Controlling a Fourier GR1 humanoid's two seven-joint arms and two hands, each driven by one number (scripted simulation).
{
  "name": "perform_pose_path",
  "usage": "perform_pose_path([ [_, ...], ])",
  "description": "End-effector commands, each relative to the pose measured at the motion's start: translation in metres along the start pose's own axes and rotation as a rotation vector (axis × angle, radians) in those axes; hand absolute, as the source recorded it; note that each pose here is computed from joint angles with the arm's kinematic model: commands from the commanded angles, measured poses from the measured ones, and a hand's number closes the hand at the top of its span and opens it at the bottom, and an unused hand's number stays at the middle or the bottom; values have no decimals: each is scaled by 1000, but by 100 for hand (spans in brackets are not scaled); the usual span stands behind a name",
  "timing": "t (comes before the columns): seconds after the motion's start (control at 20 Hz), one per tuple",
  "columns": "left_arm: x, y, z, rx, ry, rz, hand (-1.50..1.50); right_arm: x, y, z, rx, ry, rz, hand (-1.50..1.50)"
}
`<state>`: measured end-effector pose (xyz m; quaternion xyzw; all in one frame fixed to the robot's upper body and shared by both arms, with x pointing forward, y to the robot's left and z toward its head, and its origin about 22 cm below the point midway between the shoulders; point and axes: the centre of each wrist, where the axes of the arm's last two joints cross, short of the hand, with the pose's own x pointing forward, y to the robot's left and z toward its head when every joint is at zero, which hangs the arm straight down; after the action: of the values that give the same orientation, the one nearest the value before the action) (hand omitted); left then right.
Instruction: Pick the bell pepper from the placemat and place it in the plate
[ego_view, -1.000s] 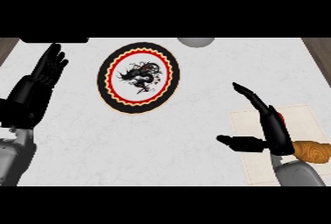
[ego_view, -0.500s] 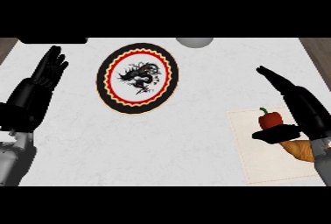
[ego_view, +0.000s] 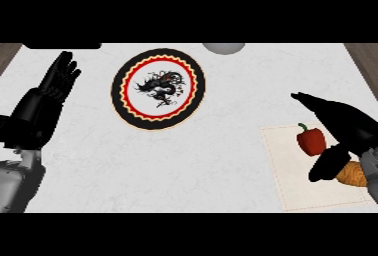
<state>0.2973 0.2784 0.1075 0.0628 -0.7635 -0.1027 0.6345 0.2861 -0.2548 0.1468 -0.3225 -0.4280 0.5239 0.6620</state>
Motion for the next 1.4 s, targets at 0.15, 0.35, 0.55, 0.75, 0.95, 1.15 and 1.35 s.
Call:
perform_pose_path([
  [0.15,-14,4,-3,3,0,-1,0,21,12,-24,59,107,86,-150],
  [0.35,3,-2,-9,-2,1,6,0,-6,18,-37,22,170,115,-150],
  [0.55,-11,-5,5,9,-17,6,0,-23,14,-27,77,237,164,-150],
  [0.75,14,9,2,-6,-12,20,0,-20,29,-40,93,270,161,-150],
  [0.95,0,17,-19,7,-2,-11,0,-28,32,-50,100,257,138,-150],
  [1.15,-14,15,4,-15,2,3,0,-51,30,-68,145,250,123,-150],
  [1.35,-14,5,11,0,-11,9,0,-71,54,-71,164,275,144,-150],
])
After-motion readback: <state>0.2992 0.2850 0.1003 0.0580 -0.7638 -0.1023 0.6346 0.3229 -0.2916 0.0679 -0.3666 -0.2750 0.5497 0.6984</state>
